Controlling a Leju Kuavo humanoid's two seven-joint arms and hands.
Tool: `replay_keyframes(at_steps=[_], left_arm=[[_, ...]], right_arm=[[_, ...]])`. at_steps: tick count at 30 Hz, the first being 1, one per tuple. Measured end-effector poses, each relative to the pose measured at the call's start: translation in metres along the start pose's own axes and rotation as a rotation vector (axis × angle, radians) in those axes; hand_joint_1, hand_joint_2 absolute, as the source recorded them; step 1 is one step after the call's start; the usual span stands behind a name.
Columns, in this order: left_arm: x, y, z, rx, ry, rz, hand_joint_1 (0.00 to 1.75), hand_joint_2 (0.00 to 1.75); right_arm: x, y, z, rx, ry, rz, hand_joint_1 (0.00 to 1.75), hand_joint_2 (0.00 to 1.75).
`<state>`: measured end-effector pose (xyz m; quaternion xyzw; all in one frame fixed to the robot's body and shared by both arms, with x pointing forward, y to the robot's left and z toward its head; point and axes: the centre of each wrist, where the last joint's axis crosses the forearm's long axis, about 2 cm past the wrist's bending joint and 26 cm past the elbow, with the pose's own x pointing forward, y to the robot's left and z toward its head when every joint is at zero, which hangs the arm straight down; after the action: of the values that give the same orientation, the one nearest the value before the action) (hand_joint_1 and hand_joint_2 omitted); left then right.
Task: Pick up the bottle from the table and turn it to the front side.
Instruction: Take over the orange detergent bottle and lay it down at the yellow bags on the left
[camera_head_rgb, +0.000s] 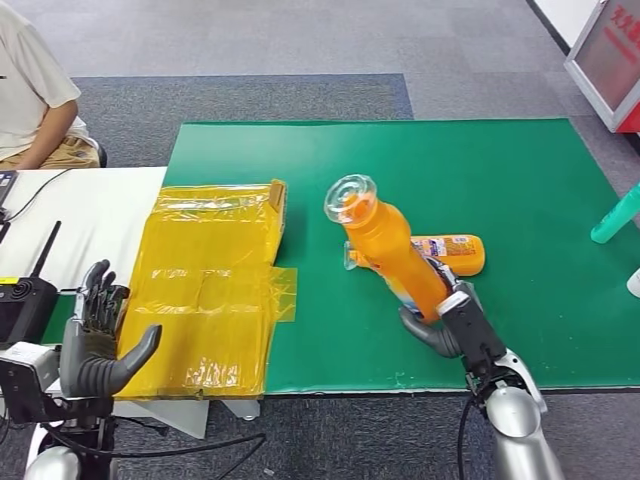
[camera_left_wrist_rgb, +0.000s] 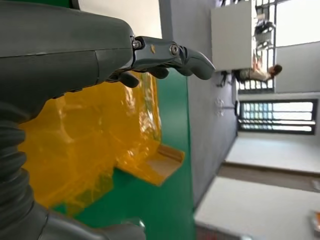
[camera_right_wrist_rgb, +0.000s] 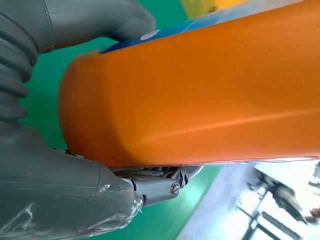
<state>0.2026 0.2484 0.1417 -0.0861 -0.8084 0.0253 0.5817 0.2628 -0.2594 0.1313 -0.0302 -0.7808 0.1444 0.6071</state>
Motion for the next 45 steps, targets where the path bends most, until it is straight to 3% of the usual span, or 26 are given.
replay_keyframes(at_steps=[5,14,29,36,45], left_arm=[[-0.01,-0.01,-0.021,-0.037,-0.043,0.226,0.0,1.75],[-0.013,-0.048,-0.054,-0.375,0.012,0.354,0.0,1.75],[0.002,-0.101,-0.078,-0.701,0.008,0.321,0.0,1.75],[0.005,-0.114,-0.079,-0.733,0.0,0.244,0.0,1.75],[0.005,-0.12,-0.079,-0.674,-0.039,0.115,0.0,1.75]], right_arm=[[0.008,0.015,-0.009,-0.079,-0.136,-0.102,1.75,1.75],[0.015,0.048,-0.03,-0.012,-0.176,-0.156,1.75,1.75],[0.011,0.084,-0.044,0.137,-0.165,-0.101,1.75,1.75],[0.005,0.101,-0.038,0.198,-0.17,-0.007,1.75,1.75],[0.006,0.12,-0.029,0.27,-0.214,0.082,1.75,1.75]])
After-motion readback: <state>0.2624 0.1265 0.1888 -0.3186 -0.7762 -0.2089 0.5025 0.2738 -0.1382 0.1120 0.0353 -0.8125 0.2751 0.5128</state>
